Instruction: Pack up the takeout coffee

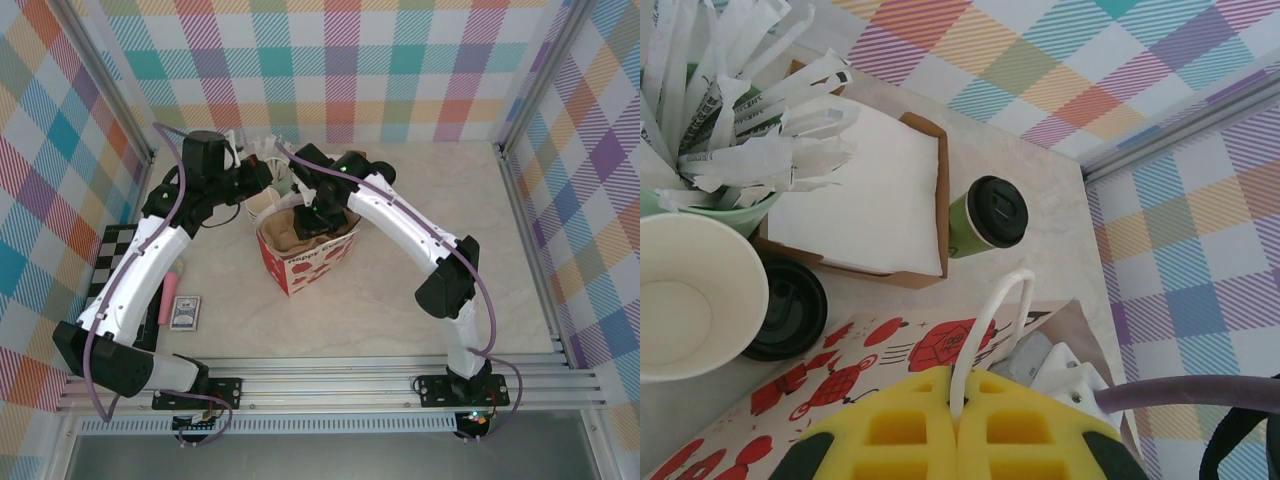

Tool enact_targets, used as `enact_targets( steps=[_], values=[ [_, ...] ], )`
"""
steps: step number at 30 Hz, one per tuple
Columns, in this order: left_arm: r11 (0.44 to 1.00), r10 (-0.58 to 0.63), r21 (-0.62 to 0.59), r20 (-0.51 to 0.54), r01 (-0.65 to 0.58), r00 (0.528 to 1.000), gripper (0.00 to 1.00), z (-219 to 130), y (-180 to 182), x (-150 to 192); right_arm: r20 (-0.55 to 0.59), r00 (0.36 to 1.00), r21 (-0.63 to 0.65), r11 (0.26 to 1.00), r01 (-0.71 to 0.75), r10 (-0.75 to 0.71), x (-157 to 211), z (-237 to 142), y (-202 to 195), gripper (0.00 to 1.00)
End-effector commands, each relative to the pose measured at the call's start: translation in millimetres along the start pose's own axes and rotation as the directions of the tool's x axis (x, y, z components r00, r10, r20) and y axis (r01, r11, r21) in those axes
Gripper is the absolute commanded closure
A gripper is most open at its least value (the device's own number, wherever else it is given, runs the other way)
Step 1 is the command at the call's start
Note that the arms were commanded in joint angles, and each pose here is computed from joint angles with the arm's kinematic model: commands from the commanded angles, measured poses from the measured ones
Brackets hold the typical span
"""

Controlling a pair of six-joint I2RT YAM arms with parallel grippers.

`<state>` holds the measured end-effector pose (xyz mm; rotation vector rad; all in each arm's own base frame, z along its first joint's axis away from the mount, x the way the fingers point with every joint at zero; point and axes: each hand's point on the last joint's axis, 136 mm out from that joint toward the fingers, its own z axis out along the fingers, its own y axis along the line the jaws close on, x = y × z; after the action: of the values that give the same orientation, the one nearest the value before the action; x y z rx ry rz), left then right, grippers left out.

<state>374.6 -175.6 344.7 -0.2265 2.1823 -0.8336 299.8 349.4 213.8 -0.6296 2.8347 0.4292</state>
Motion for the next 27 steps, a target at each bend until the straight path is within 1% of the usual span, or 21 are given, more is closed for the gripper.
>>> enact_targets(
  steps=[1,5,8,11,13,16,18,21,25,26,27],
  values=[
    [0.999,-0.048,-0.001,0.023,0.048,0.999,1.00,-3.4,-0.3,-11.8,0.016,0.999,0.088,0.996,0.032,-0.034,2.4,-3.9,-11.1,0.86],
    [0.991,-0.099,-0.089,0.048,0.103,0.994,1.00,-0.9,21.2,-15.4,0.043,0.995,0.036,0.996,0.086,-0.088,-0.2,-6.8,-0.4,0.85],
    [0.984,-0.132,-0.108,0.084,0.141,0.988,1.00,0.2,29.1,-24.8,0.020,0.989,0.013,0.989,0.148,-0.148,6.2,-3.4,4.0,0.85],
    [0.988,-0.140,-0.053,0.119,0.148,0.983,1.00,1.3,18.9,-36.8,-0.029,0.989,0.061,0.987,0.148,-0.147,15.6,3.1,-7.3,0.85],
    [0.992,-0.129,0.023,0.137,0.127,0.982,1.00,1.9,5.5,-42.8,-0.058,0.986,0.060,0.986,0.158,-0.155,21.2,7.6,-8.6,0.86],
    [0.989,-0.117,0.107,0.148,0.102,0.982,1.00,3.8,-5.3,-42.6,-0.093,0.983,0.057,0.985,0.164,-0.159,24.0,12.5,-8.6,0.86],
    [0.987,-0.105,0.136,0.156,0.084,0.982,1.00,2.8,-8.1,-40.5,-0.104,0.982,0.049,0.985,0.163,-0.157,24.3,14.0,-6.9,0.86],
    [0.976,-0.057,0.216,0.189,0.015,0.980,1.00,-5.7,-21.5,-40.5,-0.109,0.983,0.040,0.987,0.154,-0.149,22.9,19.1,-5.0,0.86],
    [0.961,0.015,0.271,0.165,-0.059,0.986,1.00,-11.9,-32.8,-31.0,-0.143,0.983,0.024,0.992,0.123,-0.118,22.1,23.6,0.5,0.87],
    [0.961,0.029,0.268,0.165,-0.074,0.986,0.97,-14.0,-33.1,-29.7,-0.147,0.983,0.016,0.993,0.115,-0.112,21.8,23.1,2.3,0.87],
    [0.964,0.051,0.249,0.169,-0.093,0.984,0.92,-17.1,-30.7,-28.3,-0.155,0.982,0.011,0.994,0.108,-0.105,22.8,23.8,3.2,0.87]
  ],
)
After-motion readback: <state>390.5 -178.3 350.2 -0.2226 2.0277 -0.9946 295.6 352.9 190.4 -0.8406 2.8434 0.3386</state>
